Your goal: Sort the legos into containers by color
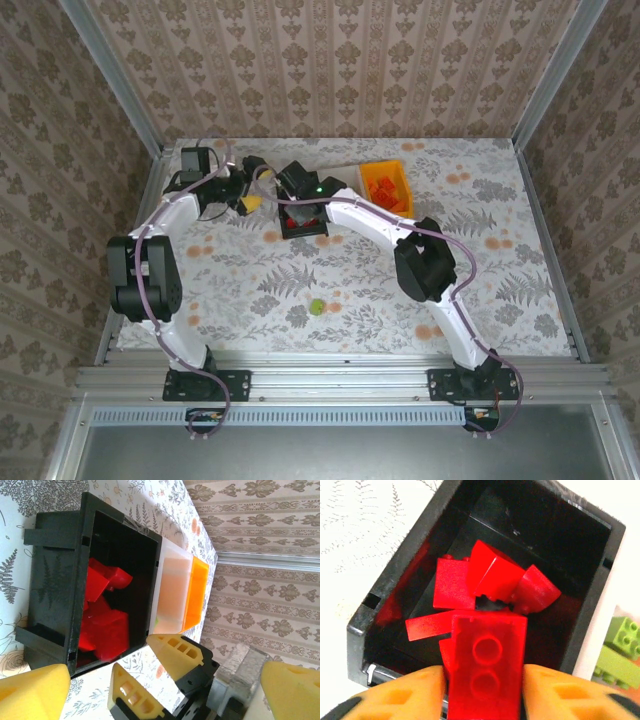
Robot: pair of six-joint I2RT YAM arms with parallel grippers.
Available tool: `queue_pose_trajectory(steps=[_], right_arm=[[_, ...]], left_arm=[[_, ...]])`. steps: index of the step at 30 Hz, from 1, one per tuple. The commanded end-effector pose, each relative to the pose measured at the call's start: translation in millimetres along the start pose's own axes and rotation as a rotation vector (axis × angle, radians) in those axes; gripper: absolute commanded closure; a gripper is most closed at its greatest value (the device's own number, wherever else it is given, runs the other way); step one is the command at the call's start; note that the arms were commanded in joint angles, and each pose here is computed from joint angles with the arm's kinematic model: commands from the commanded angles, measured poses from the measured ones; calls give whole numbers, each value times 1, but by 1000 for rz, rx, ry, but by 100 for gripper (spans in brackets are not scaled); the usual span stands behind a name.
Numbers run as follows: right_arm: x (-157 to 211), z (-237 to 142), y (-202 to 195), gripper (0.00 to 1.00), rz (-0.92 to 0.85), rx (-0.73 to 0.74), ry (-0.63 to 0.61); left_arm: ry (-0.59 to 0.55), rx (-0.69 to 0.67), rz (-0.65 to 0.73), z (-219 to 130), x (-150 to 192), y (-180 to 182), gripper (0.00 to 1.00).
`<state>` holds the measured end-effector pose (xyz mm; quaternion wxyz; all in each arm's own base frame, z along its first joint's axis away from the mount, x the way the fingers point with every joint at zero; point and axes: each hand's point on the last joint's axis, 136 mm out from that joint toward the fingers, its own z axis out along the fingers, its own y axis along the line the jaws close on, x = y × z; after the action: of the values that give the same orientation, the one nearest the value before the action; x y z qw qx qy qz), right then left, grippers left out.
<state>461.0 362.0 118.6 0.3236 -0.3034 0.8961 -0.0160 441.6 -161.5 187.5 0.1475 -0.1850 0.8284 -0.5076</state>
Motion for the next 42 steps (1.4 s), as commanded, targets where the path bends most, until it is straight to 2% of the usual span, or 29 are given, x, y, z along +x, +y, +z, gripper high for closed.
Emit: queue_pose_trajectory(steps=[1,4,7,9,13,16,20,25,28,34,42], right_arm=[[-28,-56,1,42,6,-33,-97],[-28,-83,2,42,16,-21,-133],[-1,-106,11,42,58,-22,-130],[37,-114,24,42,113,-32,-81],[119,-118,51,31,249,-31,65],[159,-123,73,25,375,-62,129],[181,-123,113,21,478,-185,219],[205,-103,137,20,562,-200,318],[202,-92,147,21,590,-214,310],[208,-74,146,35,615,-143,319],[203,-70,128,71,538,-67,276]], left_arm=[[19,25,7,3,5,-6,0],[38,31,23,6,12,-11,0],[53,24,38,10,20,-15,0],[58,14,47,12,25,-16,0],[77,2,61,19,36,-19,0],[117,-4,76,30,51,-21,0],[150,-8,107,35,63,-28,0],[141,-12,102,33,58,-26,0],[146,-9,100,33,60,-26,0],[146,-3,103,32,60,-29,0],[182,-34,119,45,75,-24,0]])
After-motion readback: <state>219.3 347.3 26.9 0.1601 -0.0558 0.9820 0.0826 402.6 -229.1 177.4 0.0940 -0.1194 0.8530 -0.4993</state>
